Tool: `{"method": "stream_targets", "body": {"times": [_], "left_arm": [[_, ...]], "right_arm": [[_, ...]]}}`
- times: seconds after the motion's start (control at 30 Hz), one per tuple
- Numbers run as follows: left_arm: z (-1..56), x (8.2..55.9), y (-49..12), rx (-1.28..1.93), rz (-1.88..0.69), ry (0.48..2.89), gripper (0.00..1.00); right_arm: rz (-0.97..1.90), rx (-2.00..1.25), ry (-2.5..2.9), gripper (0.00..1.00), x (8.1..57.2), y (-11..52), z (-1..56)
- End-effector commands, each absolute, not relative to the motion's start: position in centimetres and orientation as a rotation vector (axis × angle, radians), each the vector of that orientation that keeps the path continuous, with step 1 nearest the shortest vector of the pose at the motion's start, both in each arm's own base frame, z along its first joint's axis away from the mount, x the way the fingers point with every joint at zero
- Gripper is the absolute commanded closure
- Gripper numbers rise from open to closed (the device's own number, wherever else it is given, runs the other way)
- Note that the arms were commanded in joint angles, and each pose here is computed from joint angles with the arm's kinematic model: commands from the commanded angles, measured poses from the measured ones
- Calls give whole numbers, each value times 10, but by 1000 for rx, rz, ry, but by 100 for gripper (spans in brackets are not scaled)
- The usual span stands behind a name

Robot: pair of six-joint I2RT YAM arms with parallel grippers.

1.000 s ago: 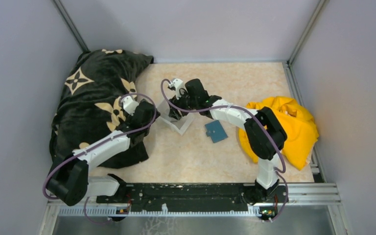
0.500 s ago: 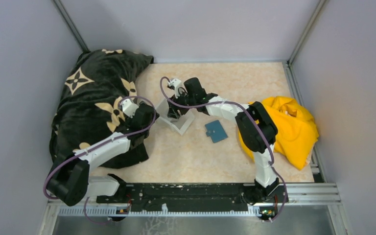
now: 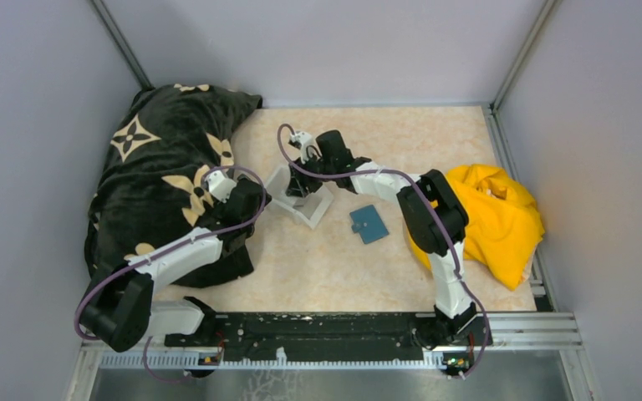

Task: Put the credit cards into the card holder
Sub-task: Pick up the credit card from the storage box.

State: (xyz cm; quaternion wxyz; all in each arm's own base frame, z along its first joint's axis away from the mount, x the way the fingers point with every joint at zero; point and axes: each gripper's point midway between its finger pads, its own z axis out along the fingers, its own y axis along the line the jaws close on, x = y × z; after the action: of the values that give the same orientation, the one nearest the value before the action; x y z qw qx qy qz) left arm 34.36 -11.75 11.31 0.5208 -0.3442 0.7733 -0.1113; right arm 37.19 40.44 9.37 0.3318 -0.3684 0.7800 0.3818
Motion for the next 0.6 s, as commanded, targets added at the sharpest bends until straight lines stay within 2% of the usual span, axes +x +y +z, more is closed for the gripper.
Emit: {"method": "stream_targets", "body": {"times": [0.0, 0.17, 0.33, 0.57], "left_arm": [[119, 343, -116, -818, -272, 1826, 30], [119, 343, -118, -816, -277, 1829, 30], [120, 344, -119, -812, -284, 1831, 30], [122, 345, -121, -809, -291, 1833, 30]], "right_arm": [[1069, -944, 1946, 54, 379, 418, 124], [1080, -935, 1923, 56, 377, 419, 139], [1090, -944, 1917, 65, 375, 419, 148], [1030, -952, 1900, 71, 375, 416, 156]]}}
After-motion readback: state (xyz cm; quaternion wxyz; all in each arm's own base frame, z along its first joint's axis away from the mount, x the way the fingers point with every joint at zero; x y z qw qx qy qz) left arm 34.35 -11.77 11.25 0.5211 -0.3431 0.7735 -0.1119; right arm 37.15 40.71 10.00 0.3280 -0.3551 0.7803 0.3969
